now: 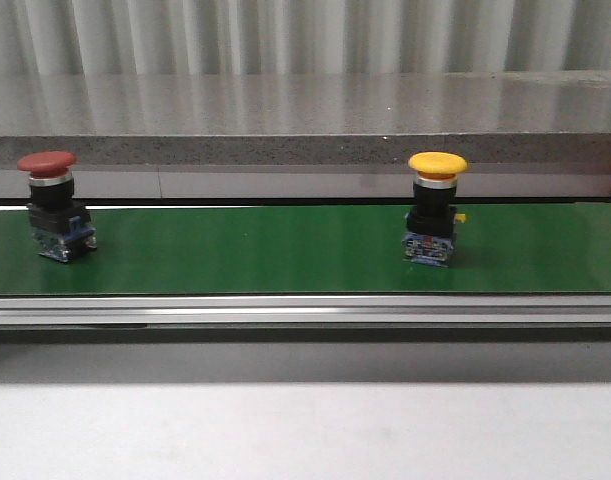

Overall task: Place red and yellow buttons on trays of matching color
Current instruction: 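Lower the right gripper onto the yellow button on the belt and grasp, then carry the yellow button into the yellow tray and open the right gripper, then lower the right gripper onto the red button on the belt and grasp, then carry the red button into the red tray and open the right gripper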

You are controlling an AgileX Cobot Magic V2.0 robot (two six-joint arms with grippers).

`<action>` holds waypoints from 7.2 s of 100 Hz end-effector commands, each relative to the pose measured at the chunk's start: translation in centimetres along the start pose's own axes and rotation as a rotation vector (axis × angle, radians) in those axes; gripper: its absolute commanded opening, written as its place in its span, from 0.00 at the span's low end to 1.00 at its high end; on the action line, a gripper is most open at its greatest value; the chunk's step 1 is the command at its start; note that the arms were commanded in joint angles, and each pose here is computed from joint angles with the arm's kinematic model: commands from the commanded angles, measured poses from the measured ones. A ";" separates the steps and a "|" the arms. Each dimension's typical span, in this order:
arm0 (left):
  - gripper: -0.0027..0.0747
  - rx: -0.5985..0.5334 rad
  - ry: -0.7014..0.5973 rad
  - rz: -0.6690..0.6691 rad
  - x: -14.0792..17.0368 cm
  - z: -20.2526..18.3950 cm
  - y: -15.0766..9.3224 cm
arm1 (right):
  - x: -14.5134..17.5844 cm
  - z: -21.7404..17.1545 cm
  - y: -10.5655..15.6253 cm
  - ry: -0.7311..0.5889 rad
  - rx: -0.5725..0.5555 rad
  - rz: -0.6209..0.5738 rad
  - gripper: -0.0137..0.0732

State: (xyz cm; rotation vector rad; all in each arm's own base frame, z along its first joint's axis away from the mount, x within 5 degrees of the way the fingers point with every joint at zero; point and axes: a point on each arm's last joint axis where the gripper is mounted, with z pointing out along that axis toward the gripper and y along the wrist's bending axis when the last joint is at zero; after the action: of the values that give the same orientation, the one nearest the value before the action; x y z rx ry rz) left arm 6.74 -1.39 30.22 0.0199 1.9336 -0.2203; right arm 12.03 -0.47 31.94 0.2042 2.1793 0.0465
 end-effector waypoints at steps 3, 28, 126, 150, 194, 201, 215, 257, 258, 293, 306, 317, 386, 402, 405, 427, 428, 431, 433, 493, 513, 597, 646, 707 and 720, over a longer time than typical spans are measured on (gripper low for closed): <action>0.01 0.015 -0.095 -0.002 -1.4 -0.3 -0.2 | -1.9 1.0 0.3 -0.008 0.001 -0.011 0.09; 0.01 0.015 -0.091 -0.002 -1.4 -0.3 -0.2 | -1.5 2.8 0.6 0.115 -0.009 0.025 0.49; 0.01 0.015 -0.091 -0.002 -1.4 -0.3 -0.2 | -5.3 10.1 5.2 0.277 -0.263 -0.135 0.88; 0.01 0.016 -0.091 -0.003 -1.4 -0.3 -0.2 | -5.9 13.5 6.0 0.264 -0.252 -0.146 0.88; 0.01 0.016 -0.091 -0.003 -1.4 -0.3 -0.2 | -5.5 16.7 6.1 0.339 -0.233 -0.154 0.44; 0.01 0.016 -0.091 -0.003 -1.4 -0.3 -0.2 | -5.6 16.5 6.2 0.357 -0.238 -0.158 0.43; 0.01 0.016 -0.091 -0.003 -1.4 -0.3 -0.2 | -6.6 15.8 6.0 0.390 -0.239 -0.166 0.43; 0.01 0.016 -0.091 -0.003 -1.4 -0.3 -0.2 | -9.6 11.6 -4.3 0.316 0.111 0.122 0.43; 0.01 0.016 -0.091 -0.003 -1.4 -0.3 -0.2 | -9.6 11.4 -4.8 0.308 0.123 0.133 0.43; 0.01 0.016 -0.091 -0.003 -1.4 -0.3 -0.2 | -7.9 10.2 -12.0 0.171 0.342 0.421 0.43; 0.01 0.016 -0.091 -0.003 -1.4 -0.3 -0.2 | -7.0 11.0 -13.0 0.140 0.371 0.456 0.43; 0.01 0.016 -0.091 -0.003 -1.4 -0.3 -0.2 | -6.5 12.1 -13.6 0.159 0.376 0.468 0.43; 0.01 0.016 -0.091 -0.003 -1.4 -0.3 -0.2 | -3.2 17.9 -15.7 0.334 0.380 0.511 0.46; 0.01 0.016 -0.091 -0.003 -1.4 -0.3 -0.2 | -3.1 18.0 -15.7 0.336 0.380 0.512 0.66; 0.01 0.016 -0.091 -0.003 -1.4 -0.3 -0.2 | -3.1 18.0 -15.7 0.337 0.380 0.512 0.70; 0.01 0.016 -0.091 -0.003 -1.4 -0.3 -0.2 | -3.2 17.8 -15.6 0.334 0.380 0.511 0.87; 0.01 0.016 -0.091 -0.003 -1.4 -0.3 -0.2 | -3.2 17.8 -15.6 0.332 0.380 0.511 0.87; 0.01 0.016 -0.091 -0.003 -1.4 -0.3 -0.2 | -3.4 17.6 -15.5 0.325 0.378 0.507 0.87; 0.01 0.016 -0.091 -0.003 -1.4 -0.3 -0.2 | -3.5 17.5 -15.4 0.320 0.377 0.505 0.87; 0.01 0.016 -0.091 -0.003 -1.4 -0.3 -0.2 | -8.3 11.9 -3.9 0.141 0.107 0.056 0.87; 0.01 0.016 -0.091 -0.003 -1.4 -0.3 -0.2 | -7.5 12.1 0.5 0.206 -0.034 -0.150 0.87; 0.01 0.016 -0.091 -0.003 -1.4 -0.3 -0.2 | -4.9 16.2 8.1 0.252 -0.237 -0.386 0.85; 0.01 0.016 -0.091 -0.003 -1.4 -0.3 -0.2 | -5.8 16.9 7.4 0.222 -0.213 -0.363 0.22; 0.01 0.016 -0.091 -0.003 -1.4 -0.3 -0.2 | -12.4 17.3 -9.9 0.018 0.230 0.092 0.22; 0.01 0.016 -0.091 -0.003 -1.4 -0.3 -0.2 | -11.6 18.8 -12.0 0.044 0.266 0.138 0.22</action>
State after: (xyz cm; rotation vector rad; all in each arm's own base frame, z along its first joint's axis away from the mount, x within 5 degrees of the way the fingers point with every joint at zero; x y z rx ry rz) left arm 6.74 -1.39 30.22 0.0199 1.9336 -0.2203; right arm 31.90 -13.74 27.23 0.4890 2.3361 -0.1234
